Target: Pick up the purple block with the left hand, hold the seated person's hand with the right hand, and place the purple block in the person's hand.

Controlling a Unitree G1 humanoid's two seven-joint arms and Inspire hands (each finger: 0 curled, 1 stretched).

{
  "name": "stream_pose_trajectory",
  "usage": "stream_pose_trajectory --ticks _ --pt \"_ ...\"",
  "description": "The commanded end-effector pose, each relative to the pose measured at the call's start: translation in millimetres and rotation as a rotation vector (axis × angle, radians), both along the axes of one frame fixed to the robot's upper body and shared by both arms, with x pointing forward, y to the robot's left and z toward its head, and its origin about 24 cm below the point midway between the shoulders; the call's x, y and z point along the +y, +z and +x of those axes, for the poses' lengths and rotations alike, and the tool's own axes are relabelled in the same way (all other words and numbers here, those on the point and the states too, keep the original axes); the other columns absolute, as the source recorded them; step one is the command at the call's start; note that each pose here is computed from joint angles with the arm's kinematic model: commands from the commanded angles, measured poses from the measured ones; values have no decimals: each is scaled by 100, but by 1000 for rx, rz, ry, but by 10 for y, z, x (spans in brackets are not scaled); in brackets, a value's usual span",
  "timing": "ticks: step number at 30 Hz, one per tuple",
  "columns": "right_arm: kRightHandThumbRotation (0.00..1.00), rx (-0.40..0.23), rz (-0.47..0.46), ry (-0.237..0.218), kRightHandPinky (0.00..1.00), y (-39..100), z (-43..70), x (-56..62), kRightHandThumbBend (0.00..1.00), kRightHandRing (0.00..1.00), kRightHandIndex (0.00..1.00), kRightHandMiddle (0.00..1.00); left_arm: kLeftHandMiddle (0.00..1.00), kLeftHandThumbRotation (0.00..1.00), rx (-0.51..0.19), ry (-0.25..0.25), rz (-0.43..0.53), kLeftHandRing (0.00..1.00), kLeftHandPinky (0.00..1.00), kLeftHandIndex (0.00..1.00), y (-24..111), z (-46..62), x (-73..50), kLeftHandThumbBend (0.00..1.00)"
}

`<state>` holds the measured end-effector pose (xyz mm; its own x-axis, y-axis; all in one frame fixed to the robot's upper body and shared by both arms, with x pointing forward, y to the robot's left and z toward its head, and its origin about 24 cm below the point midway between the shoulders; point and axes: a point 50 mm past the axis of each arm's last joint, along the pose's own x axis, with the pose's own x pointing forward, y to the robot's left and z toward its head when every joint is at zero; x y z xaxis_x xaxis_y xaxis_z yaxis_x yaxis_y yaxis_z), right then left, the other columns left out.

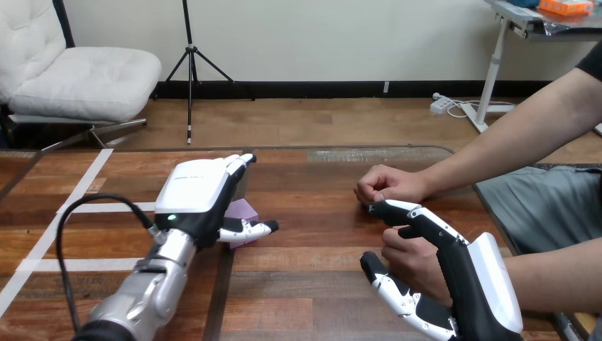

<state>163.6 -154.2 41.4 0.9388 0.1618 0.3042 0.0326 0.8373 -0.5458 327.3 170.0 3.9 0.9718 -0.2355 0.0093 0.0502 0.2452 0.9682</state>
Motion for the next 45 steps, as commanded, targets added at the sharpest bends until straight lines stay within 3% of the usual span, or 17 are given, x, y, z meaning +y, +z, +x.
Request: stream_pose_trajectory --ticks 1,45 --pt "42 -69 8 22 69 115 89 28 46 74 73 75 87 46 -79 9 -19 85 84 87 257 214 -80 79" --pt "42 -68 -11 22 71 126 72 8 45 74 72 74 86 42 33 67 12 84 82 87 185 284 -169 80"
